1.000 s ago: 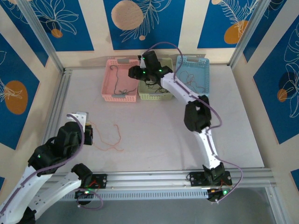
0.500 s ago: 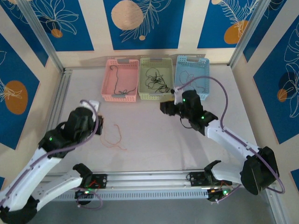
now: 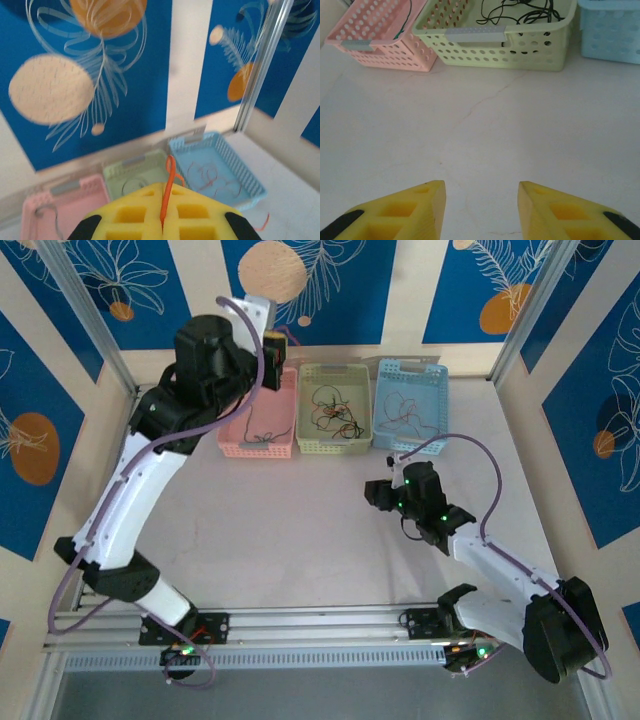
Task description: Untangle the cables
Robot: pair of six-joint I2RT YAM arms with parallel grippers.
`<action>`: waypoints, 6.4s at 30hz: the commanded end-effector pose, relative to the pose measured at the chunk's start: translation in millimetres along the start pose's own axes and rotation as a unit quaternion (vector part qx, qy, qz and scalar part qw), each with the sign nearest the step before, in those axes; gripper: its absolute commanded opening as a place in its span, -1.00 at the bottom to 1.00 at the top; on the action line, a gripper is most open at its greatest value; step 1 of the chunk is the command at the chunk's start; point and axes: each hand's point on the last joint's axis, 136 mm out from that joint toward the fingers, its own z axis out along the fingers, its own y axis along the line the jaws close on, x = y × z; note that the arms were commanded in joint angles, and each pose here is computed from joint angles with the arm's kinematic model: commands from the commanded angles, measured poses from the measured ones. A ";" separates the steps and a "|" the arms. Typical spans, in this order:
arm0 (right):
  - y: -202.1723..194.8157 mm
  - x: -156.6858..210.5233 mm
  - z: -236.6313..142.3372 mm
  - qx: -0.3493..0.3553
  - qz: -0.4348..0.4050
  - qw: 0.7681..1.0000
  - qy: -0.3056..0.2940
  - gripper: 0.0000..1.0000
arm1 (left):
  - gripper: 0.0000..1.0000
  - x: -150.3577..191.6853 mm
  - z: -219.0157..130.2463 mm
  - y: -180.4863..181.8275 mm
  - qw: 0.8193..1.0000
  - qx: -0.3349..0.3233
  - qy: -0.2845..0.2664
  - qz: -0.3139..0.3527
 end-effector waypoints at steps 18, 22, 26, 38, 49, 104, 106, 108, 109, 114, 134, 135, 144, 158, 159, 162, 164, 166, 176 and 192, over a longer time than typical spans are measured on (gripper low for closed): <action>-13.6 -2.6 -4.8 0.002 0.038 0.999 -0.021 -0.16 | -1.00 -54.2 75.5 -43.0 0.988 0.077 -0.126 0.042; -15.1 -2.0 -5.0 0.004 0.042 0.999 -0.021 -0.17 | -1.00 -41.7 89.6 -46.9 0.989 0.085 -0.112 0.040; -11.2 -4.9 -10.5 -0.009 0.039 0.999 -0.031 -0.16 | -1.00 -29.2 98.0 -53.0 0.990 0.101 -0.094 0.033; 86.4 -73.7 -123.0 -0.209 -0.062 0.958 -0.184 0.44 | -1.00 46.4 39.4 -81.2 0.974 0.216 0.063 0.006; 151.8 -124.6 -158.8 -0.298 -0.179 0.913 -0.213 0.52 | -1.00 105.0 -46.0 -100.3 0.947 0.296 0.119 -0.038; 176.6 -109.5 -68.1 -0.238 -0.191 0.940 -0.153 -1.00 | 0.87 188.7 -91.8 -11.1 0.984 0.059 0.161 -0.044; 158.9 -116.0 -61.9 -0.216 -0.165 0.951 -0.147 -1.00 | 0.89 205.6 -109.5 11.9 0.986 0.007 0.165 -0.034; 137.9 -126.1 -55.9 -0.191 -0.133 0.961 -0.147 -1.00 | 0.94 225.3 -130.2 34.5 0.984 -0.043 0.171 -0.026; 129.5 -132.0 -54.1 -0.180 -0.120 0.965 -0.149 -1.00 | 0.94 233.8 -139.0 42.6 0.983 -0.060 0.175 -0.024; 96.7 -191.7 -52.7 -0.096 -0.101 0.973 -0.186 -1.00 | 0.95 275.1 -179.8 70.1 0.971 -0.114 0.209 -0.010; -78.1 -439.9 -6.7 0.195 0.030 0.935 -0.295 -1.00 | 0.93 317.4 -192.5 73.0 0.968 -0.102 0.228 0.019; -92.8 -437.8 0.1 0.211 0.039 0.932 -0.291 -1.00 | 0.93 316.9 -192.7 71.5 0.969 -0.098 0.226 0.018; -170.5 -396.2 62.4 0.266 0.092 0.931 -0.234 -1.00 | 0.93 315.2 -193.4 68.7 0.972 -0.088 0.217 0.014; -188.6 -324.8 76.6 0.258 0.138 0.945 -0.148 0.08 | 0.95 315.3 -193.6 67.2 0.973 -0.083 0.215 0.012; -188.4 -323.5 71.1 0.258 0.141 0.945 -0.147 0.08 | 0.95 315.2 -193.7 66.9 0.973 -0.082 0.215 0.012; -184.6 -321.9 53.3 0.251 0.150 0.944 -0.153 0.08 | 0.95 314.9 -193.9 67.2 0.973 -0.083 0.214 0.012; -176.1 -321.7 40.6 0.241 0.146 0.946 -0.161 0.07 | 0.95 314.6 -194.4 67.3 0.973 -0.083 0.213 0.011; -166.0 -318.9 27.4 0.228 0.143 0.949 -0.167 0.07 | 0.96 314.8 -194.3 67.2 0.973 -0.083 0.213 0.011; -116.1 -241.0 -38.7 0.151 0.145 0.961 -0.182 0.05 | 0.96 312.8 -193.8 71.9 0.971 -0.104 0.217 -0.007; -106.6 -31.8 -51.1 0.185 0.031 0.976 -0.107 0.05 | 0.99 316.9 -100.1 105.7 0.962 -0.252 0.107 0.013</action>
